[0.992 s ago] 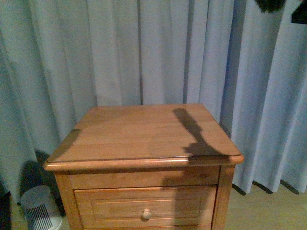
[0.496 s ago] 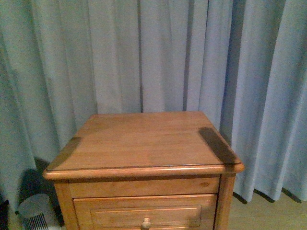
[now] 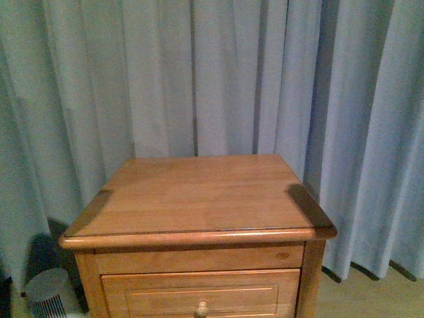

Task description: Clean up trash

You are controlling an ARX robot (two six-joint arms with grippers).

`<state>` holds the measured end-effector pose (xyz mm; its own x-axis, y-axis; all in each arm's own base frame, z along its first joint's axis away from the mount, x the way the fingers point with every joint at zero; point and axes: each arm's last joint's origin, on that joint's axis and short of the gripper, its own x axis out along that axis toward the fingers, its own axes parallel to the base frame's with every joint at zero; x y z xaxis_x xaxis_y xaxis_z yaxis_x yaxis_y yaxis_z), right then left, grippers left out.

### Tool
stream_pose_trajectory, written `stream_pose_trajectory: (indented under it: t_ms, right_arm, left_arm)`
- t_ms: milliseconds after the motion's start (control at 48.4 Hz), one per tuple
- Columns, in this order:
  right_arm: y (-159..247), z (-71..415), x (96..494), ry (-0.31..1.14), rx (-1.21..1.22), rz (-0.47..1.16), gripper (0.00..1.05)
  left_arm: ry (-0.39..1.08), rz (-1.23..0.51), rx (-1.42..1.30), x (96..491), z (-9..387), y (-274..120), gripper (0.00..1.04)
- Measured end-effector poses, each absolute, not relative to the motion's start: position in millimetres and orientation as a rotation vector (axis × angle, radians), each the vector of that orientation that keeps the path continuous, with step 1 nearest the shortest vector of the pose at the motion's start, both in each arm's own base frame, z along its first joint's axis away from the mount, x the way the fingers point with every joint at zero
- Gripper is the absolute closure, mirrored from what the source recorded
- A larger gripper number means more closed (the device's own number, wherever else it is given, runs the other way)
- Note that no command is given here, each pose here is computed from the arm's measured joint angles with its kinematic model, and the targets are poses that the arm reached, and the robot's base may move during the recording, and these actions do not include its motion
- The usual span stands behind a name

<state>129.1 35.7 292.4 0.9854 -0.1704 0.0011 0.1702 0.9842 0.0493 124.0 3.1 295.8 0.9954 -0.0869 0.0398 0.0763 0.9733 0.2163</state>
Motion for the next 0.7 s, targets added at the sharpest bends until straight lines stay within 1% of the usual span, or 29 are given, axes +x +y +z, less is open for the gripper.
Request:
stream_pose_trajectory:
  t_ms: [703]
  right_arm:
    - [35.5, 291.0, 129.4, 0.008, 0.045, -0.172, 0.84]
  left_arm:
    - [-0.049, -0.083, 0.216, 124.0, 295.8, 3.1, 0.76]
